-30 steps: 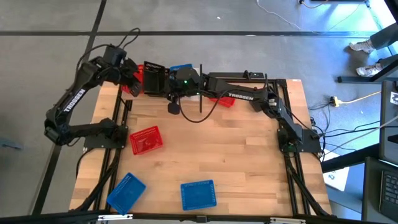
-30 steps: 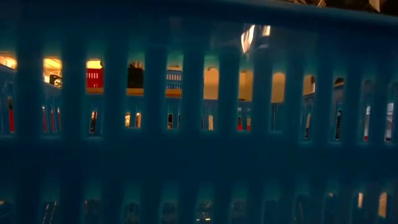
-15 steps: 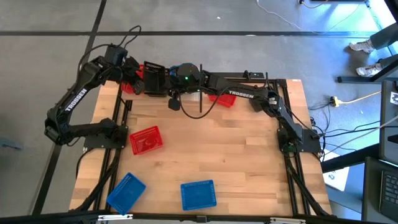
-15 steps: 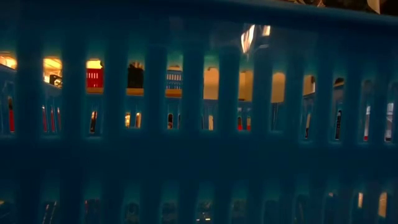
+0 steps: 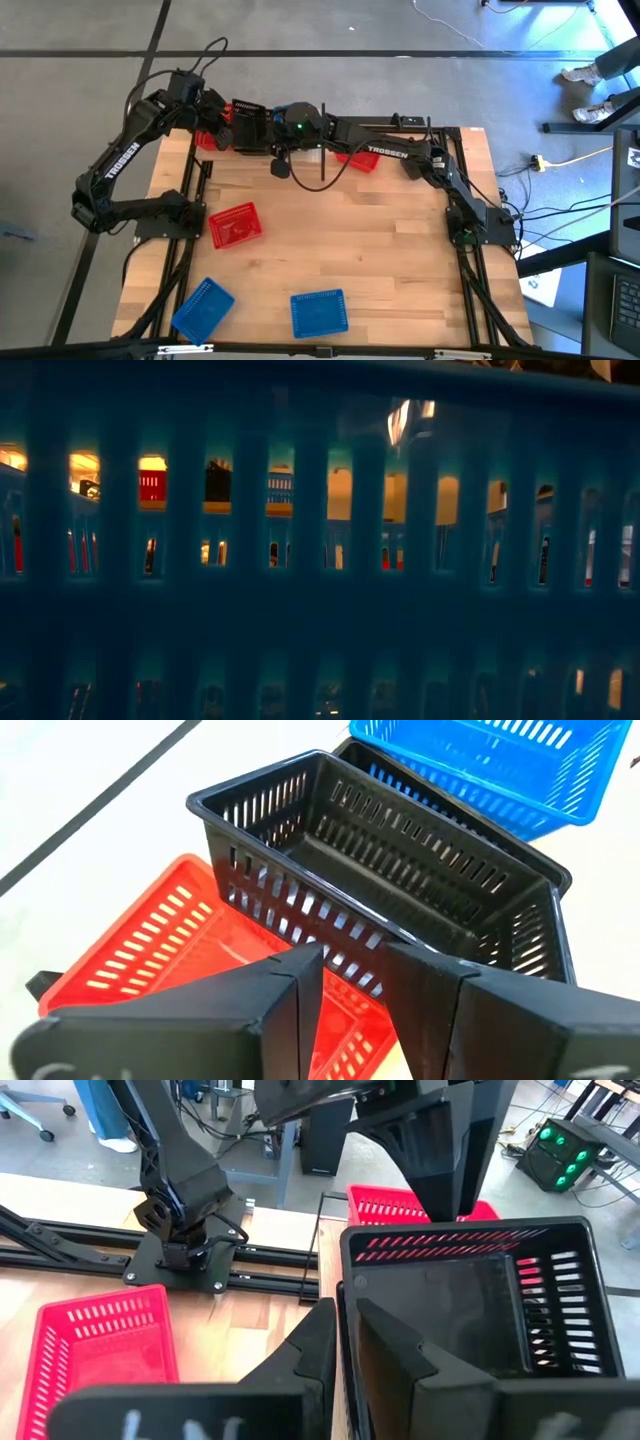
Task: Stack baskets on shelf by color
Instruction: Stack the bottom black bin on the other black bin on the shelf
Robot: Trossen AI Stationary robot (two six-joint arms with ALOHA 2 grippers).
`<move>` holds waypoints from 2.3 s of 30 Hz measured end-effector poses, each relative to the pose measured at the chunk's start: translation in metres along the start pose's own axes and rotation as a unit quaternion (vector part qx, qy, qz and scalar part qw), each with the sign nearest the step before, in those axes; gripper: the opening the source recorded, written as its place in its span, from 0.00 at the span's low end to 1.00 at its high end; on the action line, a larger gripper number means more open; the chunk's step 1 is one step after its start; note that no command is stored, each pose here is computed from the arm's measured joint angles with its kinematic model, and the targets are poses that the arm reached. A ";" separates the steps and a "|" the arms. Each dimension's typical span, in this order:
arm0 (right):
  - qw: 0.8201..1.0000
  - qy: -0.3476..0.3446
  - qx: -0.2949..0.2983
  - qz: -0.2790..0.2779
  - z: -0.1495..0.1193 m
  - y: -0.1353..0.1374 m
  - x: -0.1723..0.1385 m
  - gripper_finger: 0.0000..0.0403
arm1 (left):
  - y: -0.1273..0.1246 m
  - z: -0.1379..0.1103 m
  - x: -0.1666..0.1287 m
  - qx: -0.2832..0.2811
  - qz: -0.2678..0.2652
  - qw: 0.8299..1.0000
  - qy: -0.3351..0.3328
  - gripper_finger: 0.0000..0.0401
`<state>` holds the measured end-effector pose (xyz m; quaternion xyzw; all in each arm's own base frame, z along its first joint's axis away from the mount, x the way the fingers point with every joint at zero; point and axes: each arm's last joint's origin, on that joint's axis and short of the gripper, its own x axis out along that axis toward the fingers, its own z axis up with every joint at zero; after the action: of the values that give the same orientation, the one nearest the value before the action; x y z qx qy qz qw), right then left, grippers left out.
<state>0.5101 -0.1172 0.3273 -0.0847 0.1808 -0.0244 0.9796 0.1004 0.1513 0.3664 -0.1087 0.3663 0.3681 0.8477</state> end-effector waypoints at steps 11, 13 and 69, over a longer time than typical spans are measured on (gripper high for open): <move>0.999 0.008 -0.051 -0.005 -0.019 -0.002 0.020 0.11 | 0.000 -0.001 0.000 0.000 0.001 1.000 0.004 0.23; 0.999 0.010 -0.050 -0.005 -0.023 -0.002 0.024 0.11 | 0.000 -0.001 0.000 -0.001 0.001 1.000 0.005 0.23; 0.998 0.026 -0.043 -0.042 -0.048 -0.015 0.044 0.27 | 0.000 -0.001 0.000 -0.001 0.000 1.000 0.005 0.23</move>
<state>0.5333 -0.1427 0.2700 -0.1336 0.2037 -0.0595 0.9680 0.1000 0.1507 0.3658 -0.1110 0.3699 0.3679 0.8459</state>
